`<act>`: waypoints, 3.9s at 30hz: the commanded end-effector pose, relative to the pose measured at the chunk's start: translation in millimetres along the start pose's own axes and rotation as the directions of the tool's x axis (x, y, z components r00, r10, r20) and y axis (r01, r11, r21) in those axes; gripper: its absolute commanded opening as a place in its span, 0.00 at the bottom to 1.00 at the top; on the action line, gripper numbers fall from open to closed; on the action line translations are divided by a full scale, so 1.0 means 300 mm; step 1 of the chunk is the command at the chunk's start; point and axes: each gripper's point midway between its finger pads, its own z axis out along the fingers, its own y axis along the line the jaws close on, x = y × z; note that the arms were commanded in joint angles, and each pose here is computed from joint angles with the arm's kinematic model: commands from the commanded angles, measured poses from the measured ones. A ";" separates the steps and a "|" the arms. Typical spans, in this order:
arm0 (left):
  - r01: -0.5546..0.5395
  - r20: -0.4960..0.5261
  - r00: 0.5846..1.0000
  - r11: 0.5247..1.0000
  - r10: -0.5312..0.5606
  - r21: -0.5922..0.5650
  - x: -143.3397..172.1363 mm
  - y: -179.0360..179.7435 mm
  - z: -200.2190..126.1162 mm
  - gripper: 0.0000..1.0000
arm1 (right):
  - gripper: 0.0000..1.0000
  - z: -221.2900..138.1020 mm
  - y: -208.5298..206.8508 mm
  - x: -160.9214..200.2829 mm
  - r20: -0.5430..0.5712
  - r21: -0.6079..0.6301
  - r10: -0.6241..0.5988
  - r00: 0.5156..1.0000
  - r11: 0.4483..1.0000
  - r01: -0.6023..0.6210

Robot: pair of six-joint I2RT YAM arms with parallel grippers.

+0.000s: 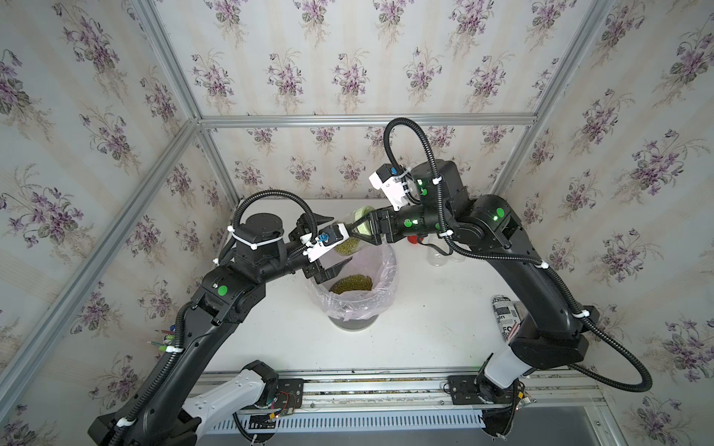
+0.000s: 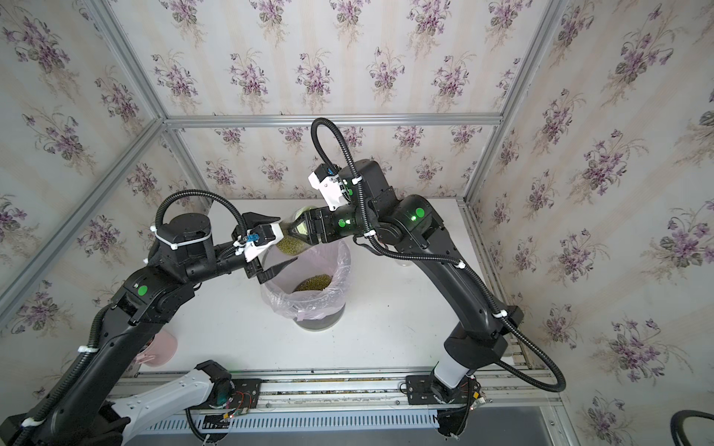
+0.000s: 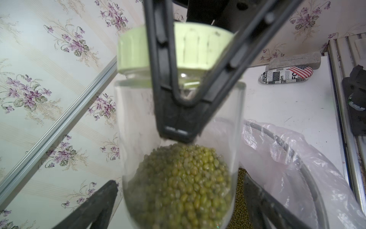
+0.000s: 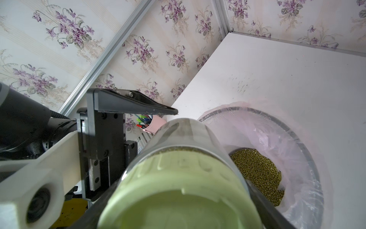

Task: Empty moldy mung beans from jars
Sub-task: Pick up the jar from the center of the board.

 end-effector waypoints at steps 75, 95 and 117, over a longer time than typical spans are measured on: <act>0.028 0.047 0.999 0.998 -0.025 -0.057 -0.030 0.049 0.025 0.01 | 0.66 0.069 0.019 -0.018 0.083 -0.009 -0.050 0.995 0.999 0.051; 0.002 0.053 0.999 0.998 0.001 -0.055 -0.035 0.043 0.015 0.00 | 0.58 0.061 -0.014 -0.022 0.080 -0.045 -0.023 0.997 0.999 0.026; 0.000 0.029 1.000 1.000 0.001 -0.031 -0.003 0.023 0.046 0.00 | 0.94 0.020 0.006 -0.043 0.106 -0.042 -0.041 0.994 0.998 0.046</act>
